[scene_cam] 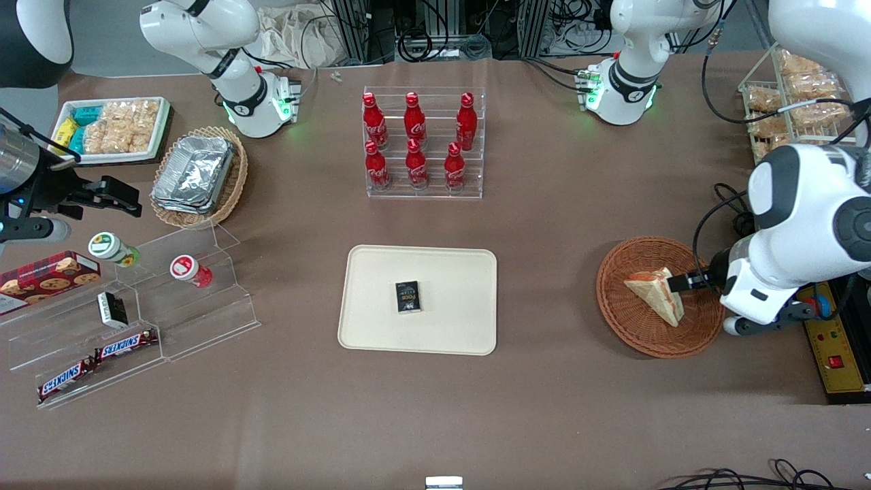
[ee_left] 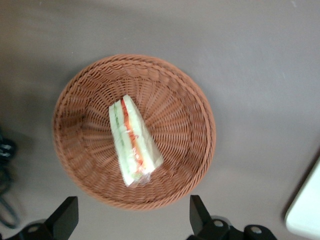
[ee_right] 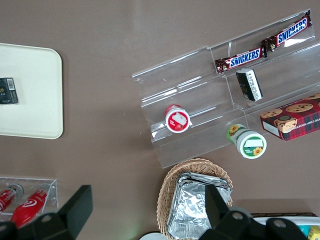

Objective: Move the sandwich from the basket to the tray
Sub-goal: 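Lower the open left gripper over the sandwich in the wicker basket, then close the left gripper on the wrapped sandwich and lift it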

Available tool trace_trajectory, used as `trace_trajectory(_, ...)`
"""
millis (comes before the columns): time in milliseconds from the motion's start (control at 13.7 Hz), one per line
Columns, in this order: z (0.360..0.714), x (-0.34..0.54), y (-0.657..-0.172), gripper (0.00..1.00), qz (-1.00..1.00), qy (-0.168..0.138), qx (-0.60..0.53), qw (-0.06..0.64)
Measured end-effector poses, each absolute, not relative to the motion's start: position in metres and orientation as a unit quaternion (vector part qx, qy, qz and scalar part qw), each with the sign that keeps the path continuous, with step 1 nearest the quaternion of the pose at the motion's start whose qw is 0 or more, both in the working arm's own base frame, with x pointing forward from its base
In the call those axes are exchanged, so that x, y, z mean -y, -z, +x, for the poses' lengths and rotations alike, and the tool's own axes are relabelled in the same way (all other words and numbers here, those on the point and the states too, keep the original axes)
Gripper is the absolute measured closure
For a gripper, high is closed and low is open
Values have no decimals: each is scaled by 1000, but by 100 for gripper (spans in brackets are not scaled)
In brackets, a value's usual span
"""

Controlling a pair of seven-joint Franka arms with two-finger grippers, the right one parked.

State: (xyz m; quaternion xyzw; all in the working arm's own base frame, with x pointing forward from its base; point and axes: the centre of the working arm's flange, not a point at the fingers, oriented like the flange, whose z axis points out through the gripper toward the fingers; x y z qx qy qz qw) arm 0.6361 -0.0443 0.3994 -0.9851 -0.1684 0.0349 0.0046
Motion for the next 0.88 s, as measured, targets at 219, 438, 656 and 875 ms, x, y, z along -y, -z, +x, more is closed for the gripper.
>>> trace_trajectory(219, 622, 45, -346, 0, -970, -26, 242, 16)
trace_trajectory(438, 600, 42, -298, 0, -963, -21, 264, 44)
trace_trajectory(656, 591, 26, -283, 0, -960, -24, 273, 58)
trace_trajectory(875, 590, 18, -277, 0, -958, -27, 279, 61)
